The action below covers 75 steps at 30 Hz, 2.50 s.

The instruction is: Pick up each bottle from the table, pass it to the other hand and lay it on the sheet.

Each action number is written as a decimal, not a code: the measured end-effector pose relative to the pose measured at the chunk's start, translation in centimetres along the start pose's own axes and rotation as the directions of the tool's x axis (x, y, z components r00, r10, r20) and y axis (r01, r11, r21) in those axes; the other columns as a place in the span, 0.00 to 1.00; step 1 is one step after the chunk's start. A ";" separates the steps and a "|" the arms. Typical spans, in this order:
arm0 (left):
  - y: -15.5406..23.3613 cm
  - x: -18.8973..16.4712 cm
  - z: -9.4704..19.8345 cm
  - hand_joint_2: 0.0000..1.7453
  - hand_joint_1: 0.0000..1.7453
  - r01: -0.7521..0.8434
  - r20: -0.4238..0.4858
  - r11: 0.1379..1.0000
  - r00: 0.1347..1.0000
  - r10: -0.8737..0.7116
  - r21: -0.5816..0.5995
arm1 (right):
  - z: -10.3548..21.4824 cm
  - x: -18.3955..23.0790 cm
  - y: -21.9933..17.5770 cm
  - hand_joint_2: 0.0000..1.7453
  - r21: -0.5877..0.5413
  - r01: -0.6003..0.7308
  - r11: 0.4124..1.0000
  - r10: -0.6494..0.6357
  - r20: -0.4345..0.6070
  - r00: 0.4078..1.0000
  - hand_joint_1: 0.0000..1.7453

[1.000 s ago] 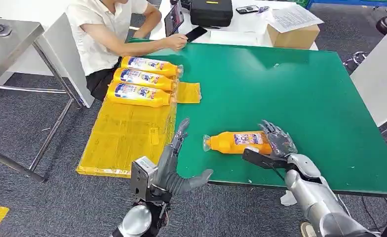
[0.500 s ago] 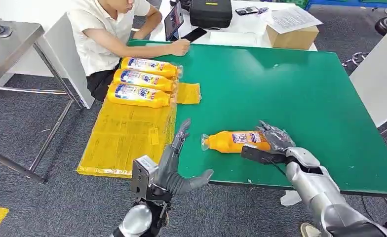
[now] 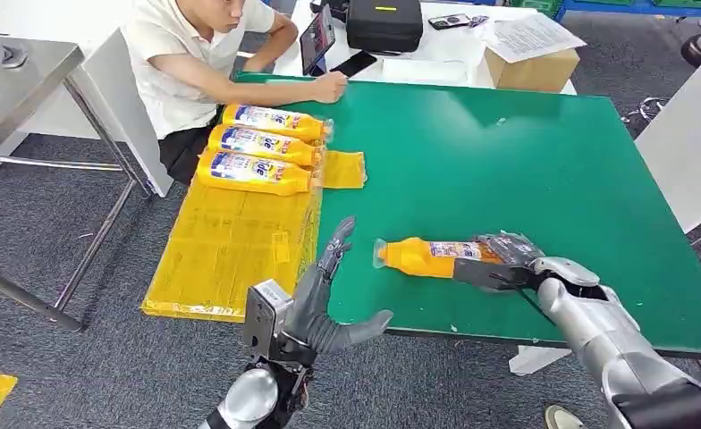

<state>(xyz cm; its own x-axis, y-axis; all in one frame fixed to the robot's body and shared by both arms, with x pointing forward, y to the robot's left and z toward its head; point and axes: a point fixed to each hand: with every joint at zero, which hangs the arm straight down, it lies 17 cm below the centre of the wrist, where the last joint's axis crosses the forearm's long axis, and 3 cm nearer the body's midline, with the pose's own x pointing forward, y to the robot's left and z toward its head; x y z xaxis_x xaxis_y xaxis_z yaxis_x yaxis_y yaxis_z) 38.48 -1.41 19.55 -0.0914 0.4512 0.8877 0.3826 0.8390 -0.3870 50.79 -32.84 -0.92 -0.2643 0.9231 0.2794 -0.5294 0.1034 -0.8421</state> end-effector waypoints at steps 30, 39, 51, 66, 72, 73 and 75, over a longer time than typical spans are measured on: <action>7.0 -4.9 4.7 1.00 0.00 0.004 -0.127 0.980 0.992 0.022 0.199 | 6.7 21.2 -3.4 1.00 -0.321 0.796 0.514 -0.508 0.633 0.584 1.00; 2.8 -2.5 4.0 1.00 0.00 0.049 -0.018 0.999 0.999 -0.049 0.018 | 7.4 26.7 -3.8 1.00 -0.207 0.820 0.534 -0.496 0.709 0.502 1.00; -0.6 0.1 2.1 1.00 0.00 -0.164 -0.037 0.981 0.986 0.161 -0.103 | 8.6 35.4 -0.7 1.00 -0.013 0.752 0.659 -0.446 0.798 0.405 1.00; 0.7 0.2 1.3 1.00 0.00 -0.276 -0.057 0.961 0.960 0.274 -0.022 | 8.6 36.7 -0.3 1.00 -0.036 0.714 0.699 -0.402 0.807 0.434 1.00; 1.5 0.1 0.5 1.00 0.00 -0.303 -0.062 0.953 0.951 0.304 0.030 | 8.6 37.1 -0.5 1.00 -0.008 0.746 0.665 -0.442 0.802 0.402 1.00; 1.4 0.1 0.4 1.00 0.00 -0.281 -0.055 0.959 0.958 0.283 0.027 | 8.4 37.1 -0.5 1.00 0.003 0.755 0.656 -0.460 0.795 0.396 1.00; 1.2 0.1 0.4 1.00 0.00 -0.213 -0.038 0.977 0.976 0.214 0.020 | 7.9 36.9 -0.1 1.00 0.024 0.769 0.639 -0.503 0.770 0.393 1.00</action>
<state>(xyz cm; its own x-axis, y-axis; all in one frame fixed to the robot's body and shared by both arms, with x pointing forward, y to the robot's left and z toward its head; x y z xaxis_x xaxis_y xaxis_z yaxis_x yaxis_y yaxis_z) 38.56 -0.28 19.06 0.0276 0.6082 0.7933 0.3744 0.7296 -0.5723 34.71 -1.72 13.18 -0.4584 0.0257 0.8884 -0.5609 0.7670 -0.3115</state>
